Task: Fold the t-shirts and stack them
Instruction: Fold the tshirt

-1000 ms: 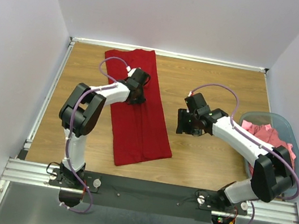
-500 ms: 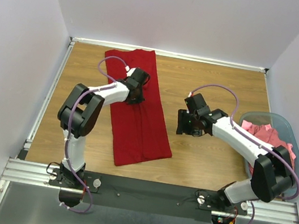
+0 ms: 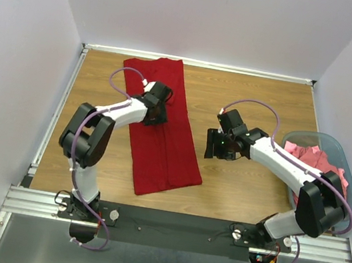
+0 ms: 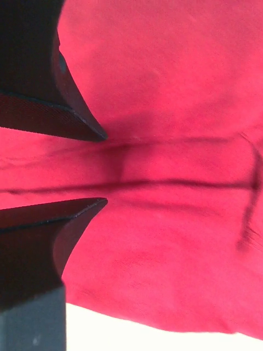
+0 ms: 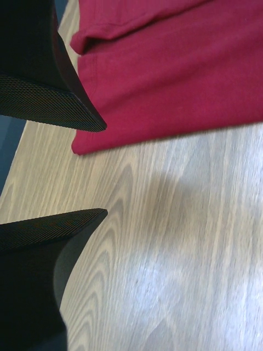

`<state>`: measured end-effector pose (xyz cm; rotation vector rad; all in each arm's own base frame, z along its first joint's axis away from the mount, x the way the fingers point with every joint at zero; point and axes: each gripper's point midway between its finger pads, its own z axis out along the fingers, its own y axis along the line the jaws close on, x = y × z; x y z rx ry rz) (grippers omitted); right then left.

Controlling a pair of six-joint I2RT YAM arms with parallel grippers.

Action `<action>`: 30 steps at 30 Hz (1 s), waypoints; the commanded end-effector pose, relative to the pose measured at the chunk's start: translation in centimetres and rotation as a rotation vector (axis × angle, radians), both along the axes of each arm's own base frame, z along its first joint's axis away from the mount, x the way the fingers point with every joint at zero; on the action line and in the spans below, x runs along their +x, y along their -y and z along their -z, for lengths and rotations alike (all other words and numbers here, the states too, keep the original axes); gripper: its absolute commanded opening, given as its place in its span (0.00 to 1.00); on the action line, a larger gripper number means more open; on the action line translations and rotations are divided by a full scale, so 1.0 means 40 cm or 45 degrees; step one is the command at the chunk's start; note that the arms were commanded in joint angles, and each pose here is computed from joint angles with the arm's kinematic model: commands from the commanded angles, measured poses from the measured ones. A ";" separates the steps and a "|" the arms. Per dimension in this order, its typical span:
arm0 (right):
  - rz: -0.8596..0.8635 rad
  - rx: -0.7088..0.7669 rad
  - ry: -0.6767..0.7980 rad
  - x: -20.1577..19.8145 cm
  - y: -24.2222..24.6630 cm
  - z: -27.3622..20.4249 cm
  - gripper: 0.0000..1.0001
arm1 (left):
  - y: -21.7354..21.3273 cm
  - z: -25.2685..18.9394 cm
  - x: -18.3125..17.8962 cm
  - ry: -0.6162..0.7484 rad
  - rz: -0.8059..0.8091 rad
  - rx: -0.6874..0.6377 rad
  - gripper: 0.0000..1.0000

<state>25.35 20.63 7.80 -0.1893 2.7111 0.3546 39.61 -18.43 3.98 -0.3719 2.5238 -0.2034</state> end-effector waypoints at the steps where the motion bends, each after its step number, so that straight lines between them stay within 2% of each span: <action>1: -0.058 0.093 -0.018 -0.002 -0.036 -0.005 0.66 | -0.009 -0.087 -0.041 0.067 -0.015 -0.032 0.56; 7: -0.106 0.202 -0.110 -0.034 -0.078 0.022 0.64 | 0.036 -0.086 -0.164 0.016 0.049 -0.126 0.56; 12: -0.163 0.235 -0.191 -0.088 -0.116 0.063 0.48 | 0.027 -0.094 -0.289 -0.002 0.050 -0.210 0.56; 13: -0.174 0.234 -0.188 -0.092 -0.123 0.063 0.42 | 0.030 -0.106 -0.308 0.002 0.054 -0.241 0.53; 14: -0.191 0.241 -0.179 -0.095 -0.135 0.062 0.40 | 0.019 -0.080 -0.337 -0.036 0.050 -0.234 0.44; 18: -0.229 0.265 -0.206 -0.096 -0.167 0.072 0.40 | 0.016 -0.005 -0.421 -0.165 0.094 -0.269 0.28; 20: -0.248 0.255 -0.229 -0.105 -0.174 0.087 0.39 | 0.015 0.035 -0.463 -0.248 0.129 -0.267 0.27; 26: -0.267 0.198 -0.362 -0.177 -0.159 0.161 0.40 | -0.001 0.093 -0.549 -0.351 0.178 -0.251 0.26; 30: -0.255 0.191 -0.403 -0.226 -0.133 0.167 0.40 | -0.004 0.106 -0.601 -0.412 0.240 -0.254 0.26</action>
